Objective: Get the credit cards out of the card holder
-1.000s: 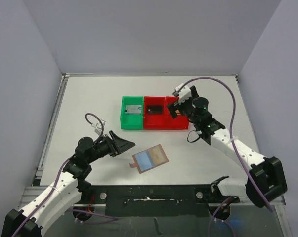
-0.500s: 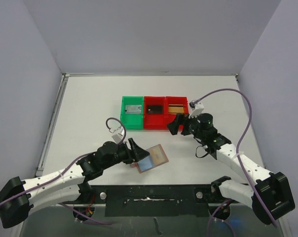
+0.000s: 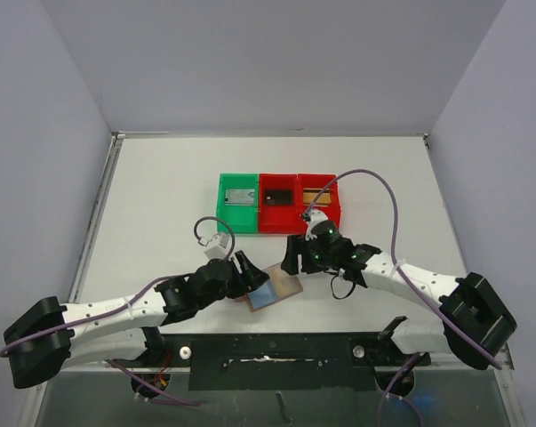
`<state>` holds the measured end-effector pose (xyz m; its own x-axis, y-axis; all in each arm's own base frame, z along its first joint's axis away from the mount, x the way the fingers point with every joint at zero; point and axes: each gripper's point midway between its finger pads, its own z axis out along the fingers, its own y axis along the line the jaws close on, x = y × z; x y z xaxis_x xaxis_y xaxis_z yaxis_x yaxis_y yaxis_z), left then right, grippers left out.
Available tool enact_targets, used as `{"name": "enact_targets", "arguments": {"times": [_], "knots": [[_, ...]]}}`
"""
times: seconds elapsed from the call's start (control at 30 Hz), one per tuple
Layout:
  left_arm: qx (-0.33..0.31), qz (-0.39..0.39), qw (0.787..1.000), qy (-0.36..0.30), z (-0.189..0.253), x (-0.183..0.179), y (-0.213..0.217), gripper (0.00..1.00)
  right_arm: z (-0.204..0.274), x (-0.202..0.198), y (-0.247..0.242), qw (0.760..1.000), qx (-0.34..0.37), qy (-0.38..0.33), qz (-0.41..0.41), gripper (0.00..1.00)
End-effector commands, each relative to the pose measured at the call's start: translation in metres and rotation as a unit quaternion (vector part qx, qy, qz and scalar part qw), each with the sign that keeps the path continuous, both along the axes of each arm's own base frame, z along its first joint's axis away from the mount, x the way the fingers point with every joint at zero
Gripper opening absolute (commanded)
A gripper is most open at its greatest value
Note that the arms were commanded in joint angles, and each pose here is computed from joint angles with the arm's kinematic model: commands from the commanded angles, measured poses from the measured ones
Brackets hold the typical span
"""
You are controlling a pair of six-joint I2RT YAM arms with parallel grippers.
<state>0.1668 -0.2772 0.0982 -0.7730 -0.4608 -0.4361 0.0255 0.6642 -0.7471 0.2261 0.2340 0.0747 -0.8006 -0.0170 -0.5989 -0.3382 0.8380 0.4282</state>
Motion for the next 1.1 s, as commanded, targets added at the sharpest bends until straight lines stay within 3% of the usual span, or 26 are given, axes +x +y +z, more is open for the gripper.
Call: {"name": "enact_targets", "arguments": {"times": [0.0,0.13,0.33,0.7,1.07], "knots": [[-0.003,0.028,1.000,0.006,-0.002,0.006,0.000,0.58,-0.004,0.005,0.008,0.999,-0.039,-0.007,-0.026,0.66],[0.019,0.036,0.999,0.015,-0.015,0.005,0.006,0.55,-0.012,-0.002,0.018,0.999,-0.040,0.005,-0.010,0.54],[0.062,0.043,0.997,0.021,-0.027,0.004,0.018,0.49,-0.018,-0.009,0.025,0.999,-0.033,0.018,0.011,0.48],[0.078,0.027,0.996,0.034,-0.044,-0.001,0.016,0.43,-0.021,-0.015,0.036,0.999,-0.017,0.027,0.033,0.38],[0.097,0.016,0.994,0.051,-0.064,-0.007,0.018,0.30,-0.046,-0.025,0.034,0.997,-0.029,0.062,0.037,0.30]]}}
